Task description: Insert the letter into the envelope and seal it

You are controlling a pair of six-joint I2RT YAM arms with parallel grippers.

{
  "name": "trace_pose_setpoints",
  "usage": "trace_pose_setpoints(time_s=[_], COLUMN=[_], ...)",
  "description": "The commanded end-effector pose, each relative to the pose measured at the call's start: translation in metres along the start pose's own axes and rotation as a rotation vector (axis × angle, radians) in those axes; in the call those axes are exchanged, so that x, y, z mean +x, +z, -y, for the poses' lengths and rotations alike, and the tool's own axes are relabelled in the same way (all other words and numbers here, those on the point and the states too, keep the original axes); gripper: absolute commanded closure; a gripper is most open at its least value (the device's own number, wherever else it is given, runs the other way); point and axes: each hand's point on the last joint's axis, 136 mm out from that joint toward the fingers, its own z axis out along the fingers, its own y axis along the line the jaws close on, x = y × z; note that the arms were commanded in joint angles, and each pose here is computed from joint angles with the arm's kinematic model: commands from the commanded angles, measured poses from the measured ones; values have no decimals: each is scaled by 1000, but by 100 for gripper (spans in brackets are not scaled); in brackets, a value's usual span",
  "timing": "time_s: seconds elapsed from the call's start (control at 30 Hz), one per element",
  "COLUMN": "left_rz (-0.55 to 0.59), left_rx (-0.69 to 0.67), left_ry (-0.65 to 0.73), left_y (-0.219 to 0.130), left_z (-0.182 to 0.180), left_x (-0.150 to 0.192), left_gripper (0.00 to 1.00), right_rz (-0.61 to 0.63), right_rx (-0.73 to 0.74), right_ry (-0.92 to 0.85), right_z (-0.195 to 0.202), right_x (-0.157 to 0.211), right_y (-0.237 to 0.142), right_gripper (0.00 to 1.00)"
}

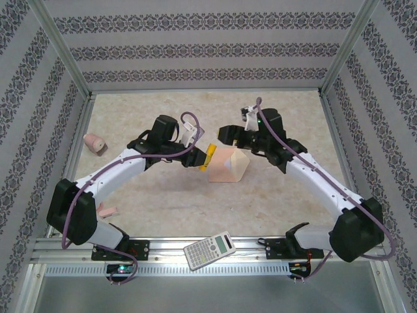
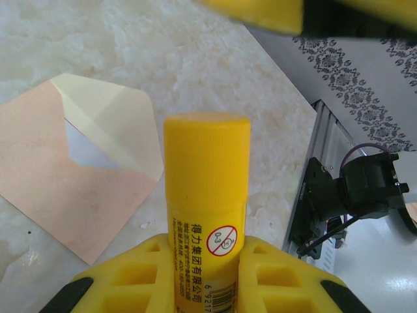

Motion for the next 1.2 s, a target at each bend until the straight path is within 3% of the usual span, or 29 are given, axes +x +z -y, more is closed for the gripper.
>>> trace_pose_setpoints(time_s=[0.0, 0.43, 0.87, 1.17], left_rz=[23, 16, 6, 16], left_rx=[2, 3, 2, -2], left_ry=[60, 61, 50, 50], left_y=[-4, -4, 1, 1], left_z=[7, 6, 1, 1], left_x=[-15, -14, -13, -16], left_gripper=[100, 100, 100, 100], right_rz=[-36, -90, -109, -124], right_rx=[-5, -42, -77, -83], right_ry=[-14, -7, 20, 36], right_z=[-3, -15, -21, -19], right_x=[12, 27, 32, 37], right_y=[11, 27, 28, 31], right_gripper=[38, 50, 44, 56])
